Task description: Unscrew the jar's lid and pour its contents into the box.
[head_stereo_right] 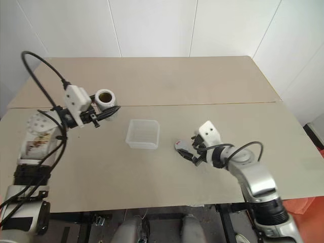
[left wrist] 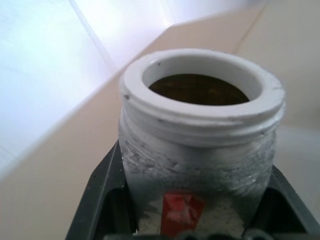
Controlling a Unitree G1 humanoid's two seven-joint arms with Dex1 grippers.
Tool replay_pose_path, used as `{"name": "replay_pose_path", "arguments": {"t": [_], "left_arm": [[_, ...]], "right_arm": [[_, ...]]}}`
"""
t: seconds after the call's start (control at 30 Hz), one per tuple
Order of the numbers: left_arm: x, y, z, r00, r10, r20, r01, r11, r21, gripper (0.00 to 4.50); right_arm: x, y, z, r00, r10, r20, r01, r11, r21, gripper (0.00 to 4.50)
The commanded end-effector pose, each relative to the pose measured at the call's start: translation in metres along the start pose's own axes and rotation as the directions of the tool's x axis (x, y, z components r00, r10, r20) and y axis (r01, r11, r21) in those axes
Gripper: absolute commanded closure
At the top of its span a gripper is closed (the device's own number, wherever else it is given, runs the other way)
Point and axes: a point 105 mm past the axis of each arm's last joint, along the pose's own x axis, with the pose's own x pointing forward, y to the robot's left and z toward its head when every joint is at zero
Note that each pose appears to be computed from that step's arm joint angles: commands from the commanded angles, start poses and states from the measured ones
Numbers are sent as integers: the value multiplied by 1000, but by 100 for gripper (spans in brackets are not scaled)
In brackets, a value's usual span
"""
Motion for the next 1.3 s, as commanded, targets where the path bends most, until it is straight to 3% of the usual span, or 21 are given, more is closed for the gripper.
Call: {"name": "replay_pose_path", "arguments": {"t": [0.03, 0.07, 0.13, 0.17, 0.27, 0.47, 0.73, 0.9, 0.97, 1.07, 1.13, 1.2, 1.27, 1.3], "left_arm": [[16, 8, 25, 990, 70, 120, -123, 847, 517, 255], [23, 1, 31, 987, 28, 159, -129, 729, 673, 255], [31, -12, 33, 975, -68, 211, -145, 524, 839, 255], [35, -17, 32, 966, -110, 233, -168, 415, 894, 255], [46, -24, 27, 951, -181, 249, -203, 238, 950, 255], [69, -39, 24, 942, -251, 224, -220, 42, 975, 255], [71, -41, 31, 927, -269, 260, -262, 30, 965, 255], [69, -34, 35, 932, -227, 282, -267, 97, 959, 255], [67, -26, 35, 945, -157, 286, -244, 242, 939, 255], [60, -1, 33, 969, 16, 245, -212, 555, 804, 255], [55, 21, 29, 977, 143, 156, -209, 773, 599, 255], [49, 37, 23, 974, 219, 49, -224, 944, 243, 255], [41, 42, 11, 974, 211, -78, -221, 965, -140, 255], [35, 43, 7, 968, 231, -99, -251, 915, -315, 255]], "right_arm": [[-16, 19, 48, 986, 155, 67, -151, 987, -63, 2], [-18, 26, 59, 974, 218, 68, -213, 974, -72, 2], [-20, 36, 73, 951, 304, 54, -298, 949, -101, 2], [-19, 39, 77, 944, 329, 40, -322, 939, -118, 2], [-14, 41, 87, 934, 356, 12, -351, 925, -146, 2], [-6, 42, 104, 928, 370, 40, -358, 917, -175, 2], [-11, 48, 107, 917, 387, 94, -368, 914, -172, 2], [-11, 51, 105, 914, 393, 102, -372, 911, -177, 2], [-11, 51, 105, 914, 392, 108, -368, 911, -188, 2], [-12, 51, 105, 915, 384, 121, -355, 911, -207, 2], [-13, 49, 105, 920, 369, 134, -335, 916, -219, 2], [-12, 44, 106, 927, 343, 151, -308, 927, -216, 2], [-12, 41, 105, 933, 323, 161, -286, 934, -212, 2], [-10, 40, 105, 936, 310, 168, -275, 940, -201, 2]]}}
